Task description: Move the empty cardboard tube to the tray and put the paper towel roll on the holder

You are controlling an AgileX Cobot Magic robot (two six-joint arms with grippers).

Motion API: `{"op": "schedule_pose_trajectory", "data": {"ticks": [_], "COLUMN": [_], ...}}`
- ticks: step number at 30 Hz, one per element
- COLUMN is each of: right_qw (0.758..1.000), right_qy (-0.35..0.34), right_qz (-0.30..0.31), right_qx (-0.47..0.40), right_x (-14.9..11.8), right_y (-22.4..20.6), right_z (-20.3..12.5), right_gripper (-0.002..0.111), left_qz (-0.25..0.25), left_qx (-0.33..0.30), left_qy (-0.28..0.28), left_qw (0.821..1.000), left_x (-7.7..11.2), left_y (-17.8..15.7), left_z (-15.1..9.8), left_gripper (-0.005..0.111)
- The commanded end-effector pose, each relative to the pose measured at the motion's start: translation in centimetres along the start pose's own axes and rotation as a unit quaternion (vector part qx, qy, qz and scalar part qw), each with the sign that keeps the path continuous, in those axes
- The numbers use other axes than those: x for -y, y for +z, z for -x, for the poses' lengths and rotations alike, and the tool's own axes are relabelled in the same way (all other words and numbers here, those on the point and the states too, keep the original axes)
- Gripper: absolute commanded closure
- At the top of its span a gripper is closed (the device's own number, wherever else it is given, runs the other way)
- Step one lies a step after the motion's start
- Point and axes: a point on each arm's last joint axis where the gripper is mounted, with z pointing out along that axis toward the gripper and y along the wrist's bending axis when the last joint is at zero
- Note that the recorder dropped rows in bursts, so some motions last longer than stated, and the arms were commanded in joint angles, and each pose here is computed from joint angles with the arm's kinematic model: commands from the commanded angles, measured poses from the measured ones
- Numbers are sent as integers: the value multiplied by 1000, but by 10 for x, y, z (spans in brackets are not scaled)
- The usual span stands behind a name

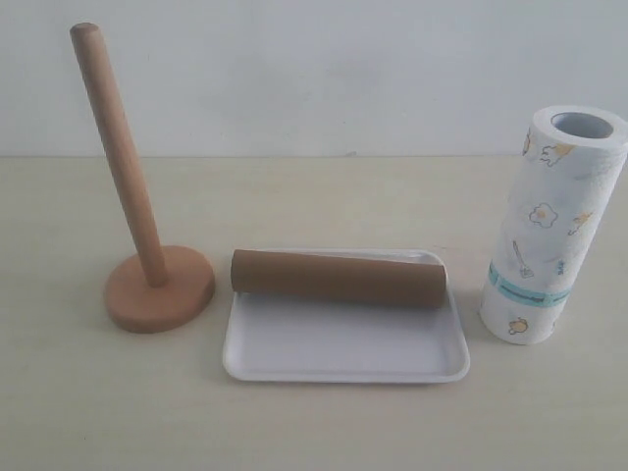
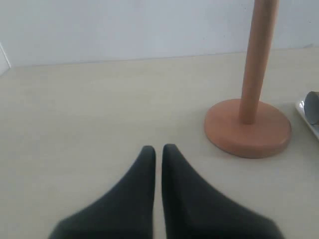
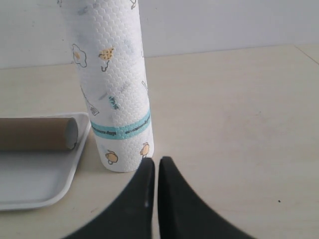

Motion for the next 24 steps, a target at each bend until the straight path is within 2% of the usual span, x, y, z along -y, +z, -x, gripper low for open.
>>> {"op": "schedule_pose_trajectory", "data": {"ticks": [1, 9, 14, 17, 24], "right_qw": [1000, 1000, 999, 998, 993], "right_qy": [-1, -2, -50, -56, -72], "right_qz": [-3, -3, -11, -12, -8], "right_qx": [8, 6, 8, 12, 95], "right_x": [0, 0, 2, 2, 0], "right_y": [0, 0, 0, 0, -2], "right_z": [1, 1, 1, 2, 17], "right_gripper": [106, 106, 106, 106, 106], "left_qz": [-1, -1, -1, -1, -1], "left_qx": [4, 4, 4, 4, 4], "left_qy": [-3, -3, -3, -3, -3], "left_qw": [1000, 1000, 1000, 1000, 1000], "left_x": [0, 0, 0, 0, 0], "left_y": [0, 0, 0, 0, 0], "left_z": [0, 0, 0, 0, 0], "left_gripper": [103, 103, 103, 103, 103]}}
